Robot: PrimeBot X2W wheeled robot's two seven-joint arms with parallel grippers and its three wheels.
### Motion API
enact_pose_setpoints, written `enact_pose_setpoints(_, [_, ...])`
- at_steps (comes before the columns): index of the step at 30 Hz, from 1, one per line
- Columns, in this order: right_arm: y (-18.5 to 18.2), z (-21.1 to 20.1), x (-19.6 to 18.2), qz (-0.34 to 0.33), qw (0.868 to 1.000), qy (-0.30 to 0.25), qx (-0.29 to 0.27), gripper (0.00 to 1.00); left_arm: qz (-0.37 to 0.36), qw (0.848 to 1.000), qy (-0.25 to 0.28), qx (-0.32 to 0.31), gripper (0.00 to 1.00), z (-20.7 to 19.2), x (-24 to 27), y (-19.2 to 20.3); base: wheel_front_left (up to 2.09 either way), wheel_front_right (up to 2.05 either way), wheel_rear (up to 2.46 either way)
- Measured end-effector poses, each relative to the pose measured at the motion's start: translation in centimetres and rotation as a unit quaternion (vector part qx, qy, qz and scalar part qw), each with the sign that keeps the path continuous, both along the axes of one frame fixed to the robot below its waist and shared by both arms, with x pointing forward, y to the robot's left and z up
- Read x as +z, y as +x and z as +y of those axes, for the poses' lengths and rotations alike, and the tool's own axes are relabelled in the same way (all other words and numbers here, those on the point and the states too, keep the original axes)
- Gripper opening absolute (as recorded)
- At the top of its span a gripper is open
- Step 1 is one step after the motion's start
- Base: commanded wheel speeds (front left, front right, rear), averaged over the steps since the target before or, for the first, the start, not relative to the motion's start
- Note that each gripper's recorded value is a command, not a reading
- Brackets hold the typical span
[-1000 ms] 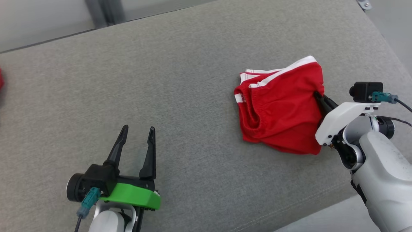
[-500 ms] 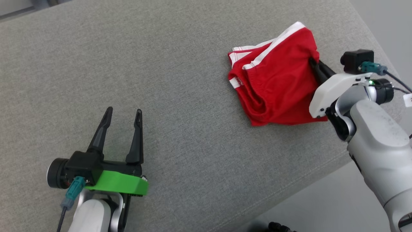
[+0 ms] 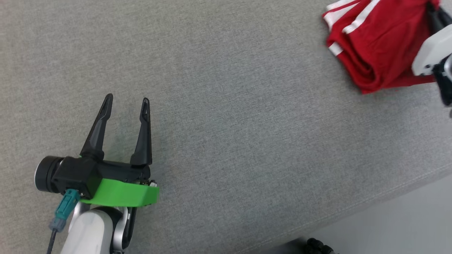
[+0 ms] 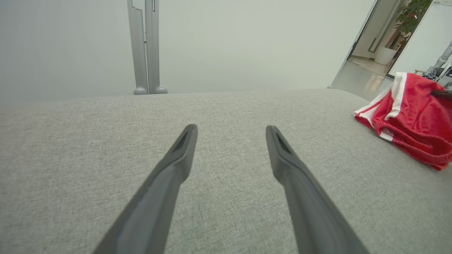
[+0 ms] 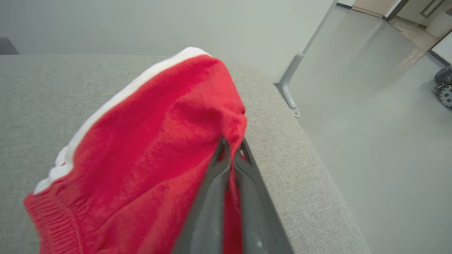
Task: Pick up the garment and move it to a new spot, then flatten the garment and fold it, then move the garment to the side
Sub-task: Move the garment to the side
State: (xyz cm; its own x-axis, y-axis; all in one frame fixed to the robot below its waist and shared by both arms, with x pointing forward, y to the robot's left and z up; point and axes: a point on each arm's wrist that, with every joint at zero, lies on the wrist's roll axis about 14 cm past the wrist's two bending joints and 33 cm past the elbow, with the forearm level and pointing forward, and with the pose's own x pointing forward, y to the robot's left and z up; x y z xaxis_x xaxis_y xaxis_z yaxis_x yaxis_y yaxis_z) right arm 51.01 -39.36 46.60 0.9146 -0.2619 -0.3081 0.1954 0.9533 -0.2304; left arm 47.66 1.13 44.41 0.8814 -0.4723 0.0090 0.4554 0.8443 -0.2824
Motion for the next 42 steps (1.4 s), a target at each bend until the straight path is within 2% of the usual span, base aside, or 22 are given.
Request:
enact_pose_setpoints(6, [0.9, -3.9, 0.0, -0.003, 0.999, -0.015, -0.050, 0.00, 0.012, 1.000, 0.011, 0.016, 1.00, 1.5, -1.1, 0.3, 0.00, 0.00, 0.00])
enact_pose_setpoints(13, [1.9, -4.8, -1.9, 0.016, 0.998, -0.036, -0.056, 0.00, 0.031, 0.999, 0.022, 0.025, 1.00, 2.6, -2.8, 0.4, 0.00, 0.00, 0.00])
enact_pose_setpoints(15, [2.2, -4.9, -2.1, 0.020, 0.997, -0.049, -0.051, 0.45, 0.034, 0.999, 0.024, 0.027, 1.00, 2.7, -3.2, 0.4, 0.00, 0.00, 0.00])
enact_pose_setpoints(16, [2.5, -4.9, -2.0, 0.019, 0.997, -0.054, -0.048, 0.96, 0.036, 0.999, 0.025, 0.028, 1.00, 2.8, -3.4, 0.4, 0.00, 0.00, 0.00])
enact_pose_setpoints(17, [2.9, -4.9, -1.6, 0.011, 0.997, -0.057, -0.045, 1.00, 0.038, 0.999, 0.026, 0.029, 1.00, 2.9, -3.5, 0.4, 0.00, 0.00, 0.00])
enact_pose_setpoints(21, [4.2, -4.5, 0.8, -0.032, 0.996, -0.073, -0.031, 1.00, 0.038, 0.999, 0.026, 0.027, 1.00, 2.8, -3.4, 0.2, 0.00, 0.00, 0.00])
enact_pose_setpoints(24, [3.3, -4.2, 0.3, -0.035, 0.996, -0.069, -0.034, 1.00, 0.036, 0.999, 0.024, 0.024, 1.00, 2.5, -3.2, 0.1, 0.00, 0.00, 0.00])
enact_pose_setpoints(26, [3.1, -3.1, -0.3, -0.035, 0.997, -0.061, -0.027, 1.00, 0.034, 0.999, 0.023, 0.023, 1.00, 2.4, -2.9, 0.0, 0.00, 0.00, 0.00])
enact_pose_setpoints(32, [3.0, -0.9, 1.0, -0.066, 0.996, -0.052, -0.009, 1.00, 0.024, 0.999, 0.013, 0.027, 1.00, 2.3, -1.7, -0.4, 0.00, 0.00, 0.00])
enact_pose_setpoints(42, [2.7, 4.7, 4.9, -0.131, 0.989, -0.031, 0.054, 1.00, 0.009, 0.997, -0.004, 0.076, 1.00, 4.3, 0.5, -1.0, 0.00, 0.00, 0.00])
